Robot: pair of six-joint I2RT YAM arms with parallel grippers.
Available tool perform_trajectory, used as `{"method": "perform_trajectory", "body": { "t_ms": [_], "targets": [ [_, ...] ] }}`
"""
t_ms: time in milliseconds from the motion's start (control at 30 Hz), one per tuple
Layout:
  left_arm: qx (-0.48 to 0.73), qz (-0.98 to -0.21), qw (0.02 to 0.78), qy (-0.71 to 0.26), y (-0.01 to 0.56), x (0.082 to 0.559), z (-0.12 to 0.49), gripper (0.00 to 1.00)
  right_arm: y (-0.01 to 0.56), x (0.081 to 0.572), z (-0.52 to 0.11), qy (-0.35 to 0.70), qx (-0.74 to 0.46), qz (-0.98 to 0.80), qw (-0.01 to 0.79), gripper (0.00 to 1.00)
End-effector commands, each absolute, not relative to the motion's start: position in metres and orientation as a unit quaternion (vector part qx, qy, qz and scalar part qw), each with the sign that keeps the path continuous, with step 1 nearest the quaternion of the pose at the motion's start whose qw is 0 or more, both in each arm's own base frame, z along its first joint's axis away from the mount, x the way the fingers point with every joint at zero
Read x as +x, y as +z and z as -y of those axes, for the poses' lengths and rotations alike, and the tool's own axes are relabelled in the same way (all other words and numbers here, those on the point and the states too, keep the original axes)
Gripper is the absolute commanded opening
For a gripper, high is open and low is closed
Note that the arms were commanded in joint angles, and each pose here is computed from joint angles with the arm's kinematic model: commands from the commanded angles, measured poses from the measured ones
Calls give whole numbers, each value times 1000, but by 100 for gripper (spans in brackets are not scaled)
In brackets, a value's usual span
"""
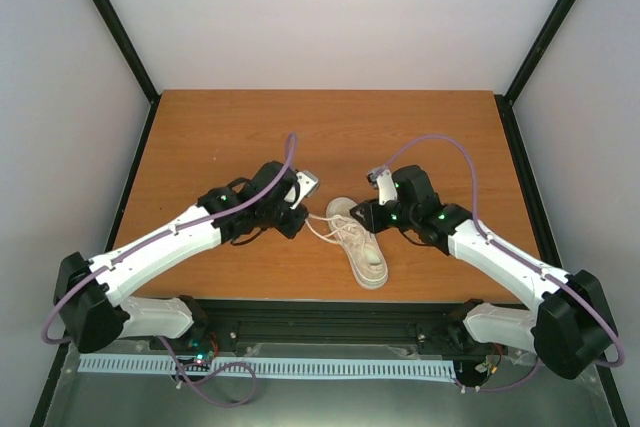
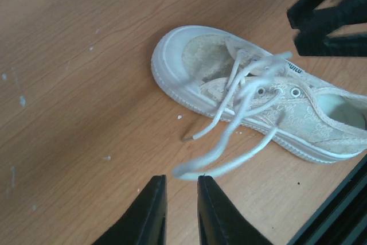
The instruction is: Tie the shoes
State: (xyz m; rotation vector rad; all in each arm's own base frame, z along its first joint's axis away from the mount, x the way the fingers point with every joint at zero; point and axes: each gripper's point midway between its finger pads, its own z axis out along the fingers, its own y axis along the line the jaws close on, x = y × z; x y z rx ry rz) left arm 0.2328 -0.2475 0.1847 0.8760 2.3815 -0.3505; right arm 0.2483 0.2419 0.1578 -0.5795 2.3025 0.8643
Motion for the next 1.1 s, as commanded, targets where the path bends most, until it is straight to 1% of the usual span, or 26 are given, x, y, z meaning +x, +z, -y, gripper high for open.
{"method": "perform_trajectory", "body": {
  "t_ms": [0,33,67,133,233,367,433,500,600,800,933,1067],
  "targets": [
    [258,-871,335,-251,197,237,280,24,147,261,-232,317,-112,-894,295,33],
    [240,-869,336,-273,194,237,285,27,148,262,-232,323,-102,-892,299,35],
    [229,-867,340,-284,191,239,288,30,147,263,-231,325,-90,-892,300,39],
    [206,-870,346,-286,180,244,287,42,144,264,-227,323,-73,-893,303,51],
    [205,-867,344,-296,164,243,289,51,142,263,-223,318,-63,-895,307,66],
    [229,-857,330,-322,135,229,290,60,137,261,-220,313,-58,-900,298,72],
    [222,-871,323,-296,111,232,279,61,134,261,-220,312,-53,-903,291,73],
    [189,-892,306,-275,89,241,263,60,130,260,-222,312,-55,-905,285,73],
    [148,-902,286,-288,71,250,252,58,122,261,-223,305,-59,-911,271,72],
    [149,-894,291,-305,70,257,260,58,112,255,-240,325,-103,-911,233,64],
    [163,-876,309,-331,88,259,270,58,123,251,-253,363,-136,-890,241,63],
    [184,-862,326,-341,104,263,277,57,122,245,-263,382,-166,-882,222,61]
  ]
}}
